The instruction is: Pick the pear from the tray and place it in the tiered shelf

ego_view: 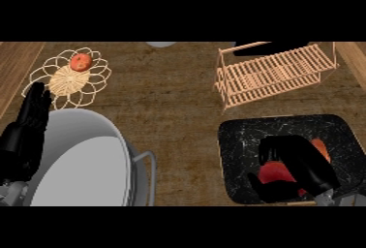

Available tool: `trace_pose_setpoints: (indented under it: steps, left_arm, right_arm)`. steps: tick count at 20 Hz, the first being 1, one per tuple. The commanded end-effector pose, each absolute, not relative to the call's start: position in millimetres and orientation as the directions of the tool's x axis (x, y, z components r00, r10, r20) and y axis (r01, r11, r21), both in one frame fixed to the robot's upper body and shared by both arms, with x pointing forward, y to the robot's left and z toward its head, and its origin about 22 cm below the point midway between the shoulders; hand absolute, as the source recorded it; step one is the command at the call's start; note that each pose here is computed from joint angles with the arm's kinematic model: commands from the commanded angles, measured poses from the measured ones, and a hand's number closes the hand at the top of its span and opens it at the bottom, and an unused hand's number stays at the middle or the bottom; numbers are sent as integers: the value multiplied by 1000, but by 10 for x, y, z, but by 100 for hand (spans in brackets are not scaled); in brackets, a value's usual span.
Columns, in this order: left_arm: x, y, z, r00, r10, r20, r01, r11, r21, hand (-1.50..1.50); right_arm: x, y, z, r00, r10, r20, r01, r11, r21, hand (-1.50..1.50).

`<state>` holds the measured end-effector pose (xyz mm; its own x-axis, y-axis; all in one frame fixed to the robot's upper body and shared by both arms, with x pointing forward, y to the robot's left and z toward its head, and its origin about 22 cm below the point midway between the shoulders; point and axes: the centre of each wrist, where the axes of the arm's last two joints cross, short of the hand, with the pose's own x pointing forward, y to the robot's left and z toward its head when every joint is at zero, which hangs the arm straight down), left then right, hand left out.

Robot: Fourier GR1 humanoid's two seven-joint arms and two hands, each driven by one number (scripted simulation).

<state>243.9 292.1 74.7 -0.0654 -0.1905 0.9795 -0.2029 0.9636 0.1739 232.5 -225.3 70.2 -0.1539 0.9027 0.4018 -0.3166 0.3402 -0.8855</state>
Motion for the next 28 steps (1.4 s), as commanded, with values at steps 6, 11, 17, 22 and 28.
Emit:
trace_pose_setpoints:
  steps: [6,11,17,22,28]
  left_arm:
    - [2436,2833,634,-17,-153,988,-223,964,146,0]
    - [2424,2846,625,-11,-143,990,-226,964,137,0]
    - [2537,2685,673,-30,-132,991,-181,976,124,0]
    - [2524,2777,662,-31,-131,991,-171,977,124,0]
    - [2594,2665,572,-36,-131,991,-183,976,122,0]
  right_arm:
    - [2115,-2373,1684,-113,766,633,19,639,-769,150]
    - [1972,-2633,2191,-74,817,572,123,576,-808,150]
    - [2368,-2875,2333,-20,788,615,171,609,-775,150]
    - [2605,-3075,2261,2,776,630,224,614,-757,150]
    - [2998,-3036,2037,19,757,654,243,631,-737,150]
